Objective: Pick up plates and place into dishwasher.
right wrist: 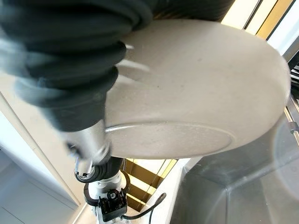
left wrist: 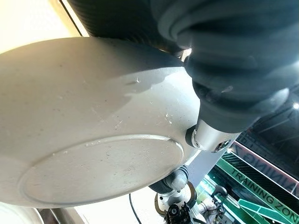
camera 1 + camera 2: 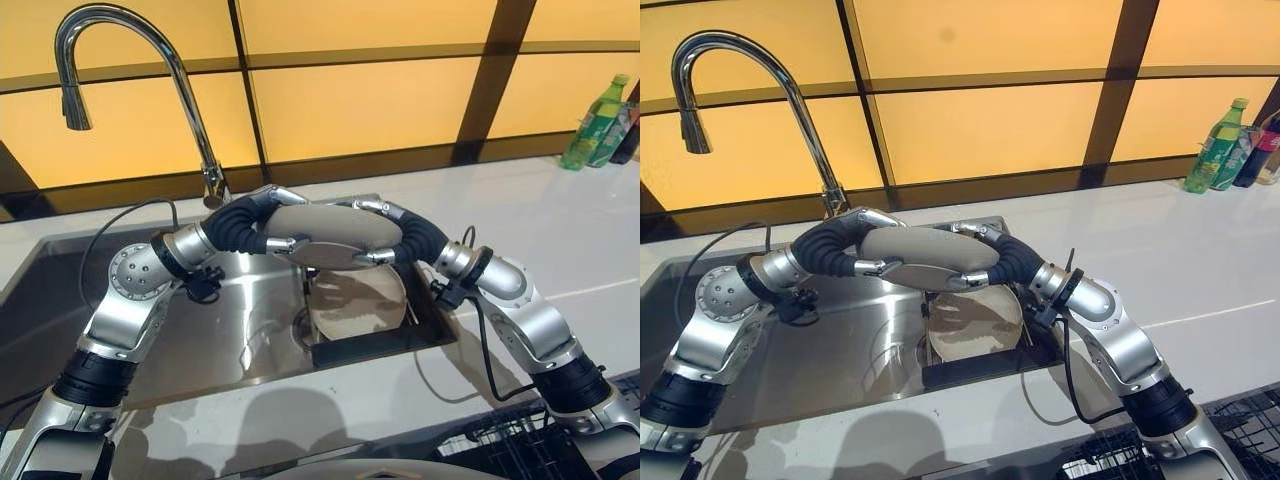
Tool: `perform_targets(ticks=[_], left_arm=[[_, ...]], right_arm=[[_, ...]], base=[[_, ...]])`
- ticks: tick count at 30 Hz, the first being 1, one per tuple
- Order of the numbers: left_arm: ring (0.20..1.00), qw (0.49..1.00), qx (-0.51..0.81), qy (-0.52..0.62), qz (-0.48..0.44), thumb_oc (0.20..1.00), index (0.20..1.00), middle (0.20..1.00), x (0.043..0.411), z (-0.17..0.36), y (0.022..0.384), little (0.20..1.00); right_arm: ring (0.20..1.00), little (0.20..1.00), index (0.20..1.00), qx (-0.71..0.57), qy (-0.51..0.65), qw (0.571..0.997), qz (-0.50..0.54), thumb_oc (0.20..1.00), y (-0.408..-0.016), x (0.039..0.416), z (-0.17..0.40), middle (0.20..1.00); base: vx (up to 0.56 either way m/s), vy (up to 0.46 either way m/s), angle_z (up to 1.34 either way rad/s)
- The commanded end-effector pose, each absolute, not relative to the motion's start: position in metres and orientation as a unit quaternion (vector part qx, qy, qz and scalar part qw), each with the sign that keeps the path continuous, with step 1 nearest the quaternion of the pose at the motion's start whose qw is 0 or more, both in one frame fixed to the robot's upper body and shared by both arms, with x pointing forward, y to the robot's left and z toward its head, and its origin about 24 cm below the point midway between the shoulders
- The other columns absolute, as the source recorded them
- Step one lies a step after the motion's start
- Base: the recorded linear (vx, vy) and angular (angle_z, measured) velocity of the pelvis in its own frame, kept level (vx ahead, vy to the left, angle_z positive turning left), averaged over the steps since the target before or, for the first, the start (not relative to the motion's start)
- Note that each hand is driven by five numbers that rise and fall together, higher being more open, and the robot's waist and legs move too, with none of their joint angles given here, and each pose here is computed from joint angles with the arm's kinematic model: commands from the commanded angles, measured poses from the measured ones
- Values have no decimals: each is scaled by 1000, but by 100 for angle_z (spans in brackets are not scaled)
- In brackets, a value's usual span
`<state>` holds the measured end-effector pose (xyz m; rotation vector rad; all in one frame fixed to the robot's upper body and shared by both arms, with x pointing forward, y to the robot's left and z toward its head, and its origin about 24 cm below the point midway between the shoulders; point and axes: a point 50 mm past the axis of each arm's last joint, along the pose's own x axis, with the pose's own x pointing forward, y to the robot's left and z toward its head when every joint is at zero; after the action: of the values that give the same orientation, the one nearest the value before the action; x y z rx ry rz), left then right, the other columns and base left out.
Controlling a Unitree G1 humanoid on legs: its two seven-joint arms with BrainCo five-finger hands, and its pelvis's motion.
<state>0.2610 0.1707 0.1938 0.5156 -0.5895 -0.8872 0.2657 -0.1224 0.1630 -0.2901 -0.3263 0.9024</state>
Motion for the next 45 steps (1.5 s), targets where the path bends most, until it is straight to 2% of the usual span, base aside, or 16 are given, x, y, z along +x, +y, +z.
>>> perform_targets(ticks=[1, 16, 20, 21, 22, 23, 35, 45], left_arm=[[200, 819, 215, -333, -414, 200, 200, 200, 263, 213, 159, 200], [200, 826, 210, -336, -401, 200, 200, 200, 263, 215, 164, 200], [200, 849, 185, -331, -367, 200, 200, 200, 267, 212, 169, 200], [338, 855, 177, -328, -360, 338, 338, 338, 268, 211, 170, 338], [617, 860, 173, -326, -353, 617, 617, 617, 268, 209, 171, 617], [1000, 868, 162, -324, -339, 1000, 1000, 1000, 269, 207, 172, 1000], [1000, 898, 98, -333, -270, 1000, 1000, 1000, 266, 202, 185, 1000], [1000, 919, 64, -349, -171, 1000, 1000, 1000, 262, 197, 210, 1000]], right_arm=[[200, 200, 200, -135, -261, 828, 478, 200, -89, 253, 200, 200], [200, 200, 200, -176, -241, 837, 460, 200, -104, 257, 197, 200], [200, 200, 200, -167, -254, 848, 433, 200, -109, 259, 200, 200], [200, 200, 200, -165, -259, 852, 424, 200, -110, 260, 201, 200], [200, 200, 200, -163, -262, 855, 417, 200, -111, 260, 201, 200], [200, 200, 200, -159, -269, 860, 403, 200, -114, 261, 202, 200], [200, 200, 200, -148, -302, 892, 301, 200, -144, 261, 206, 200], [200, 200, 200, -144, -316, 914, 211, 200, -169, 260, 207, 200]], base=[[0, 0, 0], [-3, 0, 0], [-26, -5, 1], [-55, -14, 1], [0, 0, 0], [0, 0, 0], [-20, -28, 2], [-26, -60, 1]])
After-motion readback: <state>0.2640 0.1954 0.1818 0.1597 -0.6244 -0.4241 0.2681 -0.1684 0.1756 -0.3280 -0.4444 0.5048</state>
